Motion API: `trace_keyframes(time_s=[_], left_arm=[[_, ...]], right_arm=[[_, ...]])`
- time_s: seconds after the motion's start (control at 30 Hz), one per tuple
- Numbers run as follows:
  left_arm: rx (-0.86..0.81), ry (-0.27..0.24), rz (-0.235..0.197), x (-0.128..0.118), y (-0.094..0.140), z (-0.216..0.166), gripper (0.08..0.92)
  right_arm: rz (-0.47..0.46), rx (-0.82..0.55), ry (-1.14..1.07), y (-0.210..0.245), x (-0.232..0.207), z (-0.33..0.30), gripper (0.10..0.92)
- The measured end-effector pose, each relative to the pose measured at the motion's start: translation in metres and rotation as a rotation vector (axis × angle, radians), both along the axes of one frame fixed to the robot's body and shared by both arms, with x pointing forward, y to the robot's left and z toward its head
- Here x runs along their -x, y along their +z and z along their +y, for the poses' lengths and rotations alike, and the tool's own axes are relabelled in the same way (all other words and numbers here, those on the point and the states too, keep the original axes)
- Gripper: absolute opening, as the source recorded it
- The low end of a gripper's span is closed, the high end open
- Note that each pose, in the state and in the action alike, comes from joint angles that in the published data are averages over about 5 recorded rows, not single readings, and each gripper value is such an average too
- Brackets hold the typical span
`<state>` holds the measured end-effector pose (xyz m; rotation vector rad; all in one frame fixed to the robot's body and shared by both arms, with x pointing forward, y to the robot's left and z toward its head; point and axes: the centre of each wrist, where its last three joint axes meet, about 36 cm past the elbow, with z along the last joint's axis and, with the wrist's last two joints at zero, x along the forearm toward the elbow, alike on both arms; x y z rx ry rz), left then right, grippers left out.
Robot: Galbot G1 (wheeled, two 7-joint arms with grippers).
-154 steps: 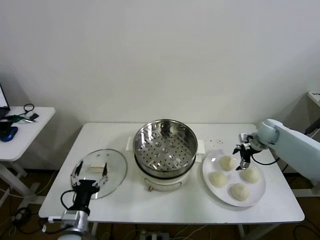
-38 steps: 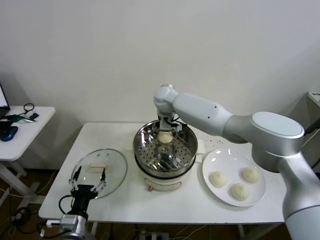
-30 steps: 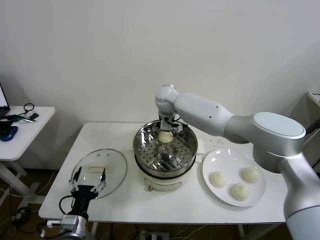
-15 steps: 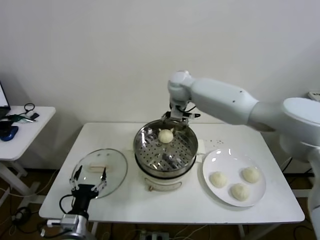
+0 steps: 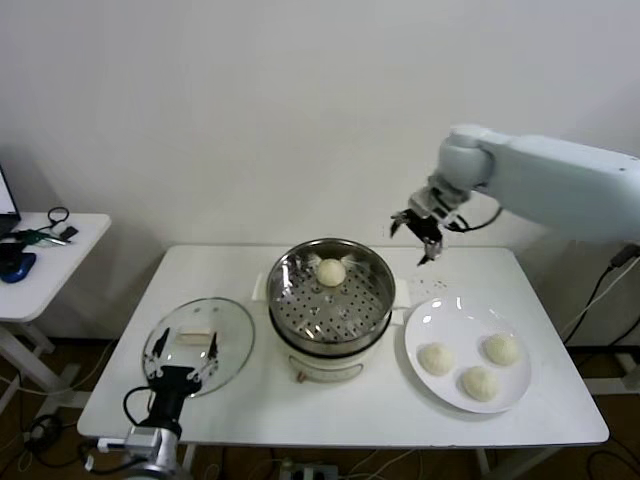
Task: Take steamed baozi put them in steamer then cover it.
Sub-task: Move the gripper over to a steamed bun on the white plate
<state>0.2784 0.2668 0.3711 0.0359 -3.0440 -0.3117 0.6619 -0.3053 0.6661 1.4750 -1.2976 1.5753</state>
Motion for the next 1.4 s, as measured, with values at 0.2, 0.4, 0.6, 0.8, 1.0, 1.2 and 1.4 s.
trace_keyframes(time_s=[0.2, 0.4, 0.6, 0.8, 1.0, 1.2, 1.4], left_arm=[[0.001, 0.001, 0.002, 0.002, 0.0, 0.0, 0.823], [-0.003, 0.002, 0.003, 0.003, 0.001, -0.001, 0.823], [-0.005, 0.007, 0.008, 0.005, 0.0, 0.001, 0.823], [-0.007, 0.01, 0.018, 0.006, -0.004, 0.001, 0.823], [-0.007, 0.013, 0.026, 0.006, -0.007, 0.001, 0.823], [-0.007, 0.015, 0.03, 0.006, -0.008, 0.001, 0.823], [-0.008, 0.016, 0.029, 0.005, -0.009, 0.001, 0.823]], right_arm=[[0.089, -0.03, -0.159, -0.049, 0.024, -0.043, 0.823], [0.16, -0.036, -0.237, -0.1, 0.042, -0.06, 0.823], [0.204, -0.03, -0.275, -0.141, 0.052, -0.065, 0.823], [0.231, -0.023, -0.294, -0.171, 0.054, -0.062, 0.823], [0.243, -0.021, -0.292, -0.191, 0.049, -0.051, 0.823], [0.252, -0.016, -0.282, -0.205, 0.042, -0.039, 0.823], [0.267, -0.01, -0.272, -0.217, 0.039, -0.028, 0.823]])
